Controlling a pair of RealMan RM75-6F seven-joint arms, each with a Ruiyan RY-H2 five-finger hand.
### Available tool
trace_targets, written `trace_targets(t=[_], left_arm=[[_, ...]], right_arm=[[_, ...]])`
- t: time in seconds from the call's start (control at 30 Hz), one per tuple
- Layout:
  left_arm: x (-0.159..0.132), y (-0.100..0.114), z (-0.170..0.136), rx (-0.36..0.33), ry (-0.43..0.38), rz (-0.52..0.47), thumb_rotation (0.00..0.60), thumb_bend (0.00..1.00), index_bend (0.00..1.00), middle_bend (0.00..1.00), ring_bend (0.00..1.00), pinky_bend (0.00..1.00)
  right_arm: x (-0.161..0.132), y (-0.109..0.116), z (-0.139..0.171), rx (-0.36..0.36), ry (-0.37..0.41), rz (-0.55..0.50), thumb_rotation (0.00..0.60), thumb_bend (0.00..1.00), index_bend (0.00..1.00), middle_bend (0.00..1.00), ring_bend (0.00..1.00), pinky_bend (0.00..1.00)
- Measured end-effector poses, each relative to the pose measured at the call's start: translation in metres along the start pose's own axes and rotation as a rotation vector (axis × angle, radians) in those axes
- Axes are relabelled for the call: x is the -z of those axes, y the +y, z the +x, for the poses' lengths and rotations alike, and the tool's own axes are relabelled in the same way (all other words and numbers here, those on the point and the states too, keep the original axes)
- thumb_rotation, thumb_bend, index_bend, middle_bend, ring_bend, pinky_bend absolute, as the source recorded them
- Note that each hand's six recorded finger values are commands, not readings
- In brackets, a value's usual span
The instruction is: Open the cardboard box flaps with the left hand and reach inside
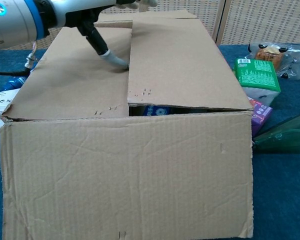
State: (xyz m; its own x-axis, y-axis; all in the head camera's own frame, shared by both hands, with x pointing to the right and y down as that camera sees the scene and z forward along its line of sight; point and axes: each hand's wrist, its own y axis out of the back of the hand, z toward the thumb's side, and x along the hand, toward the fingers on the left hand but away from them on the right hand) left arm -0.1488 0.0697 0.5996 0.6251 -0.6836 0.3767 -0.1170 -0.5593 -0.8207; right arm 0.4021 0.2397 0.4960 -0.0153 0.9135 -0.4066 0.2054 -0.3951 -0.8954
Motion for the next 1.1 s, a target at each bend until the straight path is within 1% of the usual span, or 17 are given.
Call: trace_targets(t=[0.17,0.33,0.47,0.6,0.73,0.97,1.1], left_arm=[[-0.012,-0.002,0.011,-0.021,-0.016,0.016,0.600,0.09,0.00,0.00,0.00,0.01],[-0.025,-0.002,0.023,-0.068,-0.021,0.018,0.600,0.09,0.00,0.00,0.00,0.02],[-0.034,0.009,0.028,-0.127,-0.032,-0.006,0.600,0.09,0.00,0.00,0.00,0.02],[-0.041,0.025,0.028,-0.183,-0.055,-0.031,0.600,0.09,0.00,0.00,0.00,0.02],[-0.041,0.039,0.027,-0.222,-0.062,-0.021,0.600,0.09,0.00,0.00,0.00,0.03],[-0.049,0.048,0.036,-0.259,-0.069,-0.039,0.600,0.09,0.00,0.00,0.00,0.03],[-0.063,0.051,0.048,-0.294,-0.088,-0.037,0.600,0.09,0.00,0.00,0.00,0.03]], right_arm=[[0.001,0.002,0.000,0.002,0.000,-0.012,0.600,0.00,0.00,0.00,0.00,0.00],[0.002,0.004,0.000,0.003,-0.001,-0.020,0.600,0.00,0.00,0.00,0.00,0.00],[0.003,0.006,0.001,0.003,0.000,-0.025,0.600,0.00,0.00,0.00,0.00,0.00],[0.002,0.006,0.001,0.000,0.003,-0.026,0.600,0.00,0.00,0.00,0.00,0.00],[0.001,0.005,0.001,-0.004,0.006,-0.027,0.600,0.00,0.00,0.00,0.00,0.00],[0.002,0.007,0.002,0.000,0.003,-0.033,0.600,0.00,0.00,0.00,0.00,0.00],[0.004,0.007,0.000,-0.001,-0.001,-0.038,0.600,0.00,0.00,0.00,0.00,0.00]])
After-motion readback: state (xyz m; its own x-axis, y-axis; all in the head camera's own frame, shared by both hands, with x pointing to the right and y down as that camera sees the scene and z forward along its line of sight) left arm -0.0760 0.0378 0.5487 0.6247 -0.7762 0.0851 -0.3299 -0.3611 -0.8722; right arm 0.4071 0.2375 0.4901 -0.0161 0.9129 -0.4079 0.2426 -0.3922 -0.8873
